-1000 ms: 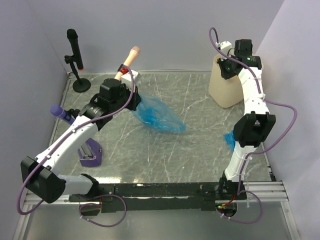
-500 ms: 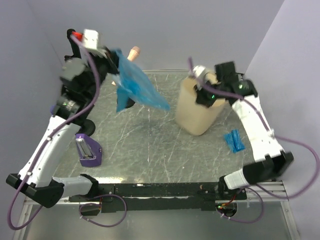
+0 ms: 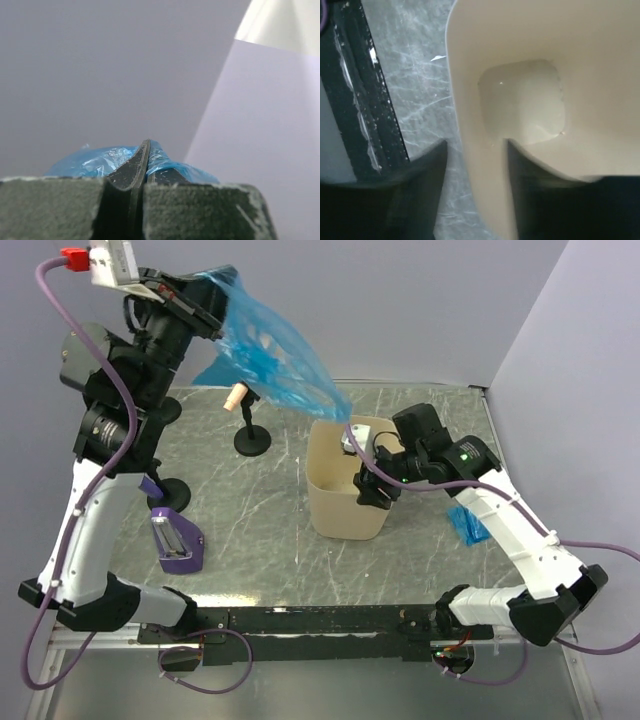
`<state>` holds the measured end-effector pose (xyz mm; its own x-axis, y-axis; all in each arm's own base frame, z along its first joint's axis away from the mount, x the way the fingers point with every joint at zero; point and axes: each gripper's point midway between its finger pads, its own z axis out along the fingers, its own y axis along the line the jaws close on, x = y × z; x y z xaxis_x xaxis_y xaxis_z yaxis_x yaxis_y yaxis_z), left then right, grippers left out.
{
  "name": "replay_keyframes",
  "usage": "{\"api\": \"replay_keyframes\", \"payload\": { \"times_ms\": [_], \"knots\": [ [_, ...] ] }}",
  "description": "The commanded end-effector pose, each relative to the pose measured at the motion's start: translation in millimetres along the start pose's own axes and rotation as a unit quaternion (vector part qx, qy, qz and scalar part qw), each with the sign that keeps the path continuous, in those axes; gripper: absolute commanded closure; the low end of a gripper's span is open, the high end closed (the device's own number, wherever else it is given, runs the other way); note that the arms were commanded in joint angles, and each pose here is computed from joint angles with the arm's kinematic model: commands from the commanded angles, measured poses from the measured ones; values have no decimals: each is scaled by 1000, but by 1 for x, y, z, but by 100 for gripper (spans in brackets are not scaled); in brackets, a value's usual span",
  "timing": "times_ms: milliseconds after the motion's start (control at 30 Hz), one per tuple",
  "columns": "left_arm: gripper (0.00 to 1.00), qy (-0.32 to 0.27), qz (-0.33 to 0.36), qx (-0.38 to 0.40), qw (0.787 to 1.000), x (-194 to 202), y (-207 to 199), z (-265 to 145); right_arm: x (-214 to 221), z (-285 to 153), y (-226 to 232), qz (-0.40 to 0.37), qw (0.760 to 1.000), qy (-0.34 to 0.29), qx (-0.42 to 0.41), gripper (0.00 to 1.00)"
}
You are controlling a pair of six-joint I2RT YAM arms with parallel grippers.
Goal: Put the trash bags into the trash bin
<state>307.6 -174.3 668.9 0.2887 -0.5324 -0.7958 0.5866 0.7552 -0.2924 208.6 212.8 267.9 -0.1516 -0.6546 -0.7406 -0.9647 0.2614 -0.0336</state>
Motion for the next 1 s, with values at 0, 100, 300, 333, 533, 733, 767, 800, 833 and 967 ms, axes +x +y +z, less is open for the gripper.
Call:
{"api": "replay_keyframes", "payload": {
  "times_ms": [0,100,300,333,533,733,767,800,833,967],
  "knots": [
    [99,46,-118,84,988,16,-42,4,-53,-54,-17,-34,989,-96,106,28],
    [99,54,-166,99,980,17,-56,11,-86,-113,-17,-44,959,-195,200,9],
    [99,54,-187,104,975,33,-71,31,-114,-181,4,42,938,-264,222,9],
    [99,58,-191,100,975,41,-72,35,-115,-183,11,50,939,-269,208,8],
    [99,68,-199,121,970,62,-106,44,-135,-224,32,58,926,-317,198,8],
    [99,71,-200,107,971,82,-115,56,-169,-257,46,65,905,-384,170,6],
    [99,64,-198,94,974,83,-113,59,-172,-260,44,76,902,-391,168,6],
    [99,60,-196,97,974,82,-119,59,-175,-262,41,78,899,-395,172,6],
    [99,59,-192,98,975,83,-122,58,-178,-263,40,76,898,-399,171,6],
    [99,61,-184,90,977,92,-130,58,-193,-265,34,61,892,-418,161,1]
  ]
}}
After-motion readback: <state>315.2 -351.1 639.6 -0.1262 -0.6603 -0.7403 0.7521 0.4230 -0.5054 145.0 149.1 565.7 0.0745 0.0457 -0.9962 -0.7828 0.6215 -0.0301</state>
